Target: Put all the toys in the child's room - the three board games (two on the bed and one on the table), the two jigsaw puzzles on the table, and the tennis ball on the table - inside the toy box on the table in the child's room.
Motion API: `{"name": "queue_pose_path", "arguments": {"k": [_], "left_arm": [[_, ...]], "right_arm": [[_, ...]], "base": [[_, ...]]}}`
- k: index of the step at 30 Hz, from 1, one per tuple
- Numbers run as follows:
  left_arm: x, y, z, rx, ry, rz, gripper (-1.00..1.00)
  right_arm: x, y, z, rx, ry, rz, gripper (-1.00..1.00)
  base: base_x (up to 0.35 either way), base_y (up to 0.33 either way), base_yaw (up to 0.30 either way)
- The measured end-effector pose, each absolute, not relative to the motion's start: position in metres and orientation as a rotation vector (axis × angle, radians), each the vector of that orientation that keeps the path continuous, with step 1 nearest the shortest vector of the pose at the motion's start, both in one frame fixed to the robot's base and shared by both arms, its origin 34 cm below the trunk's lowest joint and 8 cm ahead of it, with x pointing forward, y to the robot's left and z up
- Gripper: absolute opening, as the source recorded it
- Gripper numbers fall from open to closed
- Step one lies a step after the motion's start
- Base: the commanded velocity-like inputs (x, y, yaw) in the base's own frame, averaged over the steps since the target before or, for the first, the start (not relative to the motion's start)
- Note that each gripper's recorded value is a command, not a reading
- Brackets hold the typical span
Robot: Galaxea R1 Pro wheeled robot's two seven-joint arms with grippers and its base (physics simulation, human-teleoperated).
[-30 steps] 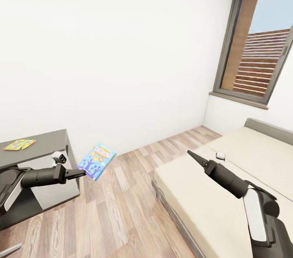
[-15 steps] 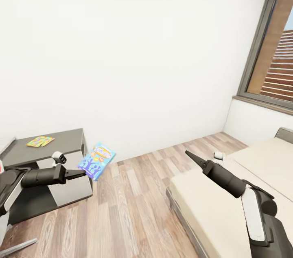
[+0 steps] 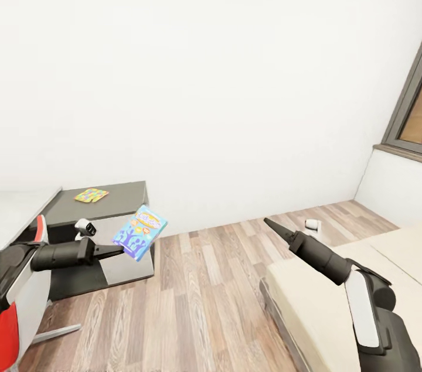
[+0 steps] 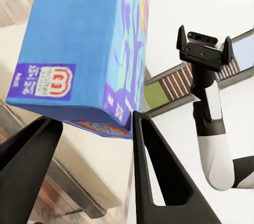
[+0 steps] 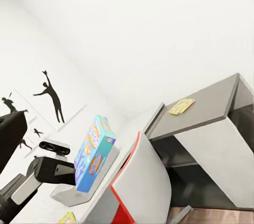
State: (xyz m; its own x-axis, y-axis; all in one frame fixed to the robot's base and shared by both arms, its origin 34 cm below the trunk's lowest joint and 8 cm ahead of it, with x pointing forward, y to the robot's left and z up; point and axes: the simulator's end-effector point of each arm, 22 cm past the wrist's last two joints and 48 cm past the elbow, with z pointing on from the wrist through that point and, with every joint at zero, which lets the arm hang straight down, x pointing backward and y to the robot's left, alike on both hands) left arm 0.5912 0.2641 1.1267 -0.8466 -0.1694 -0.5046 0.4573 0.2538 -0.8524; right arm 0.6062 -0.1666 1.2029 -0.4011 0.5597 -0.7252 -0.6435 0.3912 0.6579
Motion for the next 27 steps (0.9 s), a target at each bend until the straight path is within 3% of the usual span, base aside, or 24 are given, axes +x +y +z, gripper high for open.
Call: {"name": "queue_pose_path", "arguments": {"k": [15, 27], "left_arm": [[0.588, 0.267, 1.141, 0.259, 2.008, -1.634, -1.0], [0.595, 0.336, 1.176, 0.161, 1.938, -1.509, -1.0]], "right_arm": [[0.603, -0.168, 1.209, -0.074, 1.505, 1.295, 1.0], [0.601, -0.173, 1.212, -0.072, 1.507, 1.289, 1.0]], "base": [[0.0, 0.0, 0.273], [0.0, 0.0, 0.023]]}}
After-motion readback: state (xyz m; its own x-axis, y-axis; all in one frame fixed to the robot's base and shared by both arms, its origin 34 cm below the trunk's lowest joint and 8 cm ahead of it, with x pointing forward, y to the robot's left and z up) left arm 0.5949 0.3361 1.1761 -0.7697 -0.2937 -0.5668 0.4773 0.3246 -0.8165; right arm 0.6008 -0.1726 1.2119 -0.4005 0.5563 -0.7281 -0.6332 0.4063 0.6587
